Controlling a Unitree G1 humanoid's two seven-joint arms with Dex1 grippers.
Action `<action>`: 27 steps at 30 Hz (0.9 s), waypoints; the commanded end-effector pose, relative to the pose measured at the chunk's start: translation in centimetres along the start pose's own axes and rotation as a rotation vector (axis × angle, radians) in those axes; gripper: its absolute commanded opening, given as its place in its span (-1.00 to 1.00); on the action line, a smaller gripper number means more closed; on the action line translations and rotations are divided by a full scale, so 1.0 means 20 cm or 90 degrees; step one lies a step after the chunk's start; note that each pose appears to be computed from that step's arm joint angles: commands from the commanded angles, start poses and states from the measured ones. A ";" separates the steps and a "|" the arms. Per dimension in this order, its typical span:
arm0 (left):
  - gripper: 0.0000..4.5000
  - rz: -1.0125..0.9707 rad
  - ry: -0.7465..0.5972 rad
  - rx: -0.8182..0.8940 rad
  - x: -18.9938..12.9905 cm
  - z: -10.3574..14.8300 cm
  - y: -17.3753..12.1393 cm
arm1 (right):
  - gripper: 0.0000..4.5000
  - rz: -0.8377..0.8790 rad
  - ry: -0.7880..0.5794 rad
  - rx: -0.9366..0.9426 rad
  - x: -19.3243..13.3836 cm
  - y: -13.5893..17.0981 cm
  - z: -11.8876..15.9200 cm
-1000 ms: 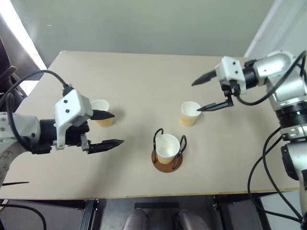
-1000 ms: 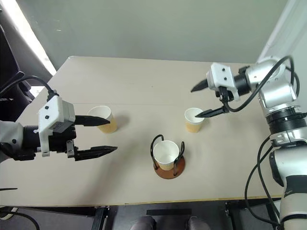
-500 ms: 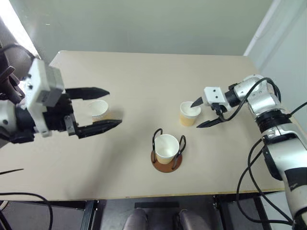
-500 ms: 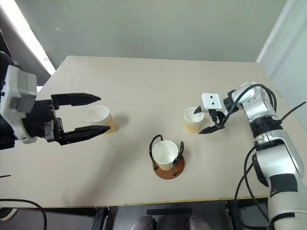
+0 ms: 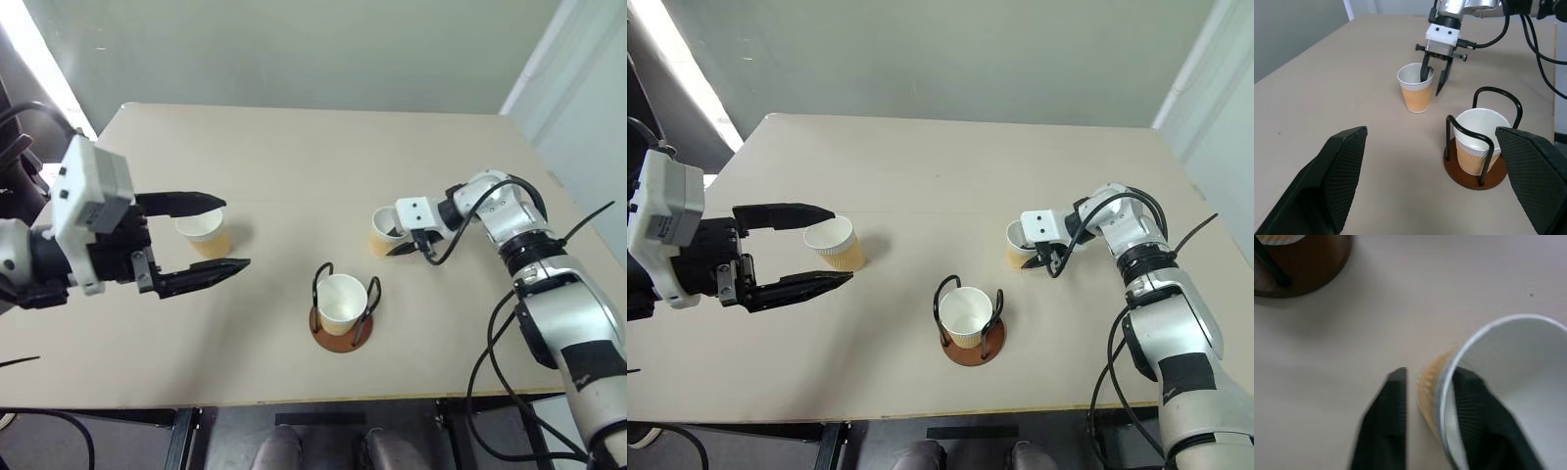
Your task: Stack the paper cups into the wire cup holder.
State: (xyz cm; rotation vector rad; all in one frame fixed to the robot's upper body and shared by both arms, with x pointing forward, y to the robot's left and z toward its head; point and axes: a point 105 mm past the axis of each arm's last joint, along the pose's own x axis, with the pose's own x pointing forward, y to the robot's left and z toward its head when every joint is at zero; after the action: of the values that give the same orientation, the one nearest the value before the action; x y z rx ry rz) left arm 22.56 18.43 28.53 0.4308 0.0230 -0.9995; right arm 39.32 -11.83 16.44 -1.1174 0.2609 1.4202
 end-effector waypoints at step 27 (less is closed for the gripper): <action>1.00 0.058 -0.115 -0.003 0.05 -0.18 -0.08 | -0.99 0.155 -0.347 -0.103 -0.38 0.27 0.79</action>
State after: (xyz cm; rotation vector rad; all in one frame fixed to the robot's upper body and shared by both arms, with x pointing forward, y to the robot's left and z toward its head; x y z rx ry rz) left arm 22.87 18.67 23.86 0.2898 -0.1165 -0.9445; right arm 26.33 -6.56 27.32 -0.7644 -0.1003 1.9235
